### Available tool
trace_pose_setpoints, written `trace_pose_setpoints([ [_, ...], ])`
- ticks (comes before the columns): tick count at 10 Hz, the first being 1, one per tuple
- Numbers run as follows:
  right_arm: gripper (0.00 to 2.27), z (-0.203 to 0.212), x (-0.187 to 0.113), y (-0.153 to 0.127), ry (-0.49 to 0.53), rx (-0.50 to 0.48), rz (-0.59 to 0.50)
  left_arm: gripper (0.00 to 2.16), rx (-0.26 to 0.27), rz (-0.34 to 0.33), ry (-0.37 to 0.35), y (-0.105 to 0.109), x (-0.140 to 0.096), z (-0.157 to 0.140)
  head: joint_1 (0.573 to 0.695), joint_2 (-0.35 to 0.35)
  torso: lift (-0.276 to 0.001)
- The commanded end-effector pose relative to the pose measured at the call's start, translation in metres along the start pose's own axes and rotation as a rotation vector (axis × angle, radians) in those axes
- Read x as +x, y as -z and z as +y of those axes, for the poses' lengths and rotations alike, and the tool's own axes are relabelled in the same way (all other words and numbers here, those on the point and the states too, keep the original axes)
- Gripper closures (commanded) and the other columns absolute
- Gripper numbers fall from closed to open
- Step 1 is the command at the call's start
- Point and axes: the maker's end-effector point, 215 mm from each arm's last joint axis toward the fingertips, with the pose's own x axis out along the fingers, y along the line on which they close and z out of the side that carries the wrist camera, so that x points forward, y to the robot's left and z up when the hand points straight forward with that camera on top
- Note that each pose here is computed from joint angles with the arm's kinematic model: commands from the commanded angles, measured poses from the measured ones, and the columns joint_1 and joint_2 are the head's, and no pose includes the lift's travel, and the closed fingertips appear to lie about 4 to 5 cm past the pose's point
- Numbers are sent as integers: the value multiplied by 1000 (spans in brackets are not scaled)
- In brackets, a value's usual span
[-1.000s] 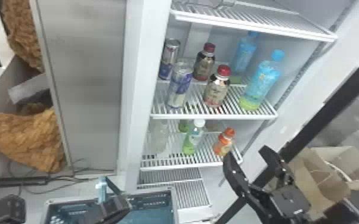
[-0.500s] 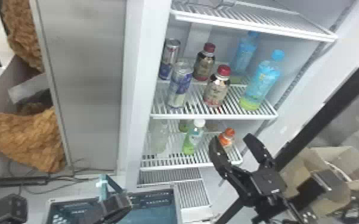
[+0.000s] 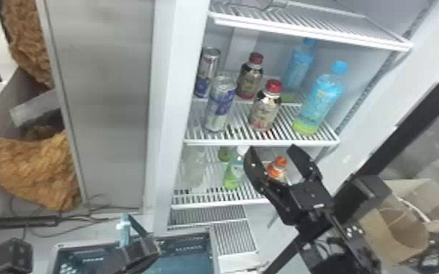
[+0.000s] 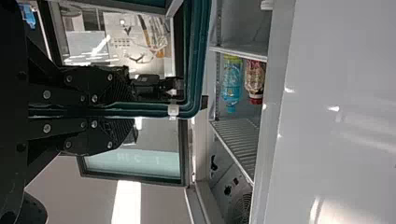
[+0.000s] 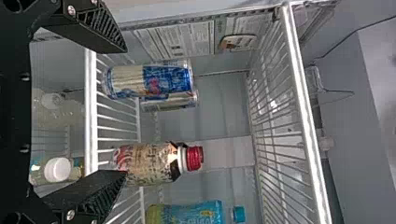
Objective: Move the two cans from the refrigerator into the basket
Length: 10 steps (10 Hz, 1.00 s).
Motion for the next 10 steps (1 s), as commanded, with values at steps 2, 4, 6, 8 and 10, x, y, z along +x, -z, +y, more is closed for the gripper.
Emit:
trace_pose_setpoints([
  [2,114,5,25,2,-12,-6,17,1191,-2,-3,-1,0,-1,1,695,-333,-31],
  [4,113,8,47,13,-23,-1,39,1191,0,-1,-1,0,-1,0,695,-320,-31],
  [6,111,13,71,13,-45,-5,34,1191,-2,-3,-1,0,-1,1,695,-298,-31],
  [8,116,24,89,16,-73,-5,37,1191,-2,-3,-1,0,-1,1,695,-274,-31],
  [10,116,38,105,23,-100,-3,46,1191,-3,-5,-3,0,-2,1,695,-255,-31],
])
